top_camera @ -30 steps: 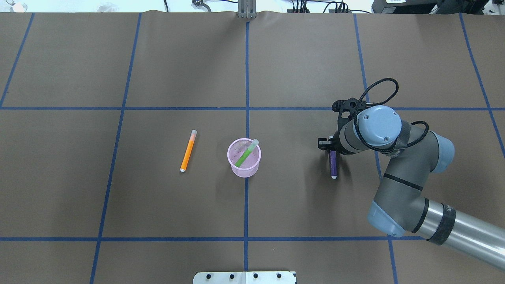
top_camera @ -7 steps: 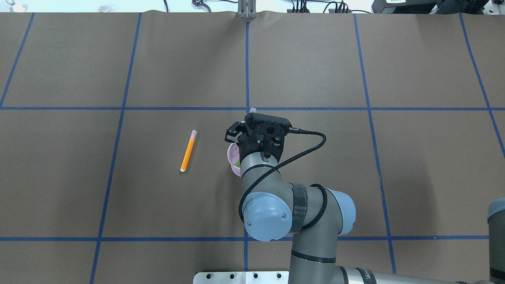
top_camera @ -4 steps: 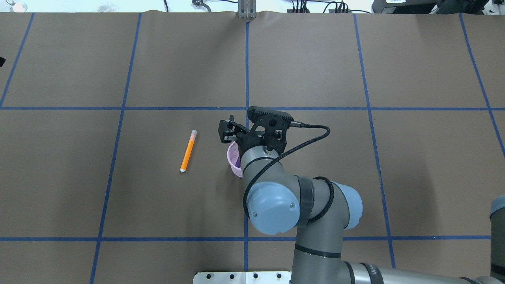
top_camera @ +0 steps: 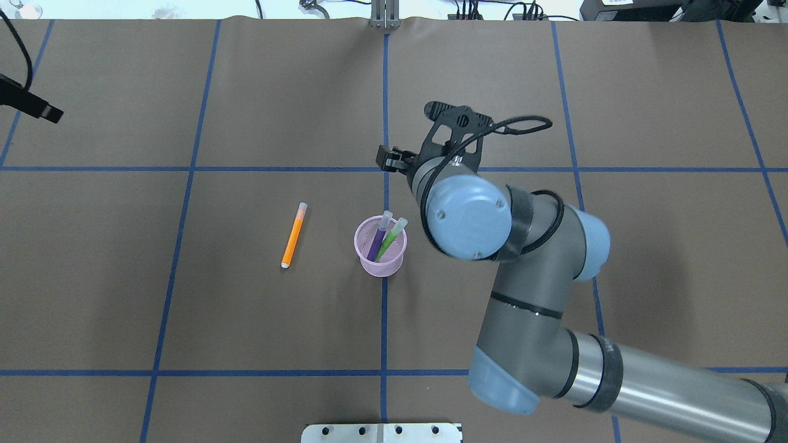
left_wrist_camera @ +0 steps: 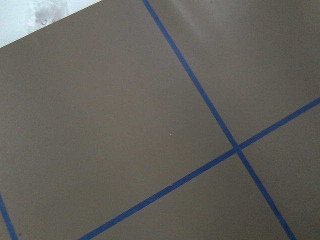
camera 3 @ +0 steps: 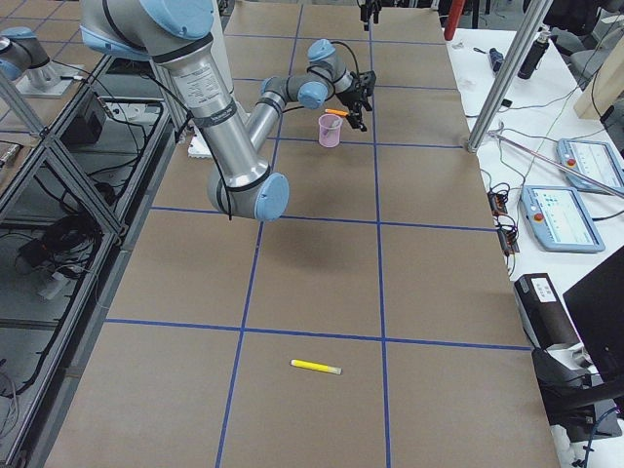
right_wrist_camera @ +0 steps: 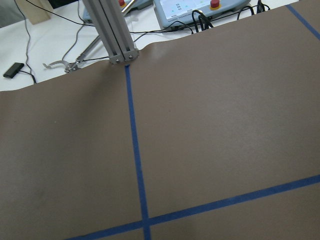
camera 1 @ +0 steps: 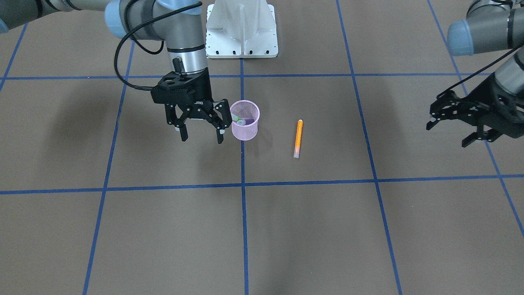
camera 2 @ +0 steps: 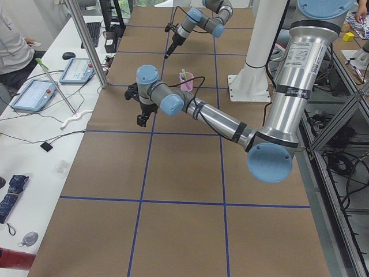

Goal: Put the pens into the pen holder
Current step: 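Raise the right gripper from the cup while the left arm reaches for the orange highlighter, then lower the left gripper onto the orange highlighter and close on it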

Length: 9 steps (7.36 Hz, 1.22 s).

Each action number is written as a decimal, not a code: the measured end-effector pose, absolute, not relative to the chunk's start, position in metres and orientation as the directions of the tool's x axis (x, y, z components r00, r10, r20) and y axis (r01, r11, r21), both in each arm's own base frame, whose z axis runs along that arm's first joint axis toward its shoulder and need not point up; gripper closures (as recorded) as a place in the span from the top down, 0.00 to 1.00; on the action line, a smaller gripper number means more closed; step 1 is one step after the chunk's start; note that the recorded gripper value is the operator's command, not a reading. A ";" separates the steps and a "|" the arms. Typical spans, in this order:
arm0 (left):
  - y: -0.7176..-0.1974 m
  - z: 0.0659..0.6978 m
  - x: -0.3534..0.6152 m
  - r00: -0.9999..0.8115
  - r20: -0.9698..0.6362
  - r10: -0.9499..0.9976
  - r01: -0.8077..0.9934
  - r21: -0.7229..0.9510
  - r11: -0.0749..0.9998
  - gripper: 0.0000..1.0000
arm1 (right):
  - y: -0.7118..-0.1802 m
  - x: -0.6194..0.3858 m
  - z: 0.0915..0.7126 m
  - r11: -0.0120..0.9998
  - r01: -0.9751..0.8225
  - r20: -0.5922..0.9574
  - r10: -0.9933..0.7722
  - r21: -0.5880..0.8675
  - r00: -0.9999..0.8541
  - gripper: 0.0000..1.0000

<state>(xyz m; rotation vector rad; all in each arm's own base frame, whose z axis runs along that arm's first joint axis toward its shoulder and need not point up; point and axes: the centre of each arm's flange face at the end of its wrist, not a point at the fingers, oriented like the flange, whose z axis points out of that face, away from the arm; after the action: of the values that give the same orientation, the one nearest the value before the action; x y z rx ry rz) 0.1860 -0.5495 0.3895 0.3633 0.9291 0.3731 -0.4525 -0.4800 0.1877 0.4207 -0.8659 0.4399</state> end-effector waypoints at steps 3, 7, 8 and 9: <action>-0.516 0.343 0.332 0.580 -0.748 0.323 -0.059 0.357 0.932 1.00 | -0.552 -0.329 0.260 0.938 -0.294 0.744 0.062 0.184 0.665 0.99; -0.484 0.315 0.474 0.627 -0.745 0.228 -0.005 0.289 0.957 0.98 | -0.583 -0.191 0.355 0.968 -0.084 0.715 -0.115 0.236 0.690 0.99; -0.478 0.314 0.487 0.631 -0.740 0.234 -0.013 0.291 0.957 0.90 | -0.585 -0.172 0.372 0.969 -0.054 0.713 -0.140 0.243 0.687 0.99; -0.472 0.313 0.497 0.633 -0.735 0.242 -0.018 0.298 0.954 0.77 | -0.587 -0.154 0.388 0.968 -0.028 0.711 -0.162 0.248 0.685 0.99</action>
<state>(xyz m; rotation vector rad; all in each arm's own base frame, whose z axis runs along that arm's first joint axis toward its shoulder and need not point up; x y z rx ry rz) 0.4975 -0.4721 0.3126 0.2744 0.8749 0.1507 -0.1543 -0.5871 0.3884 0.2482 -0.8155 -0.0757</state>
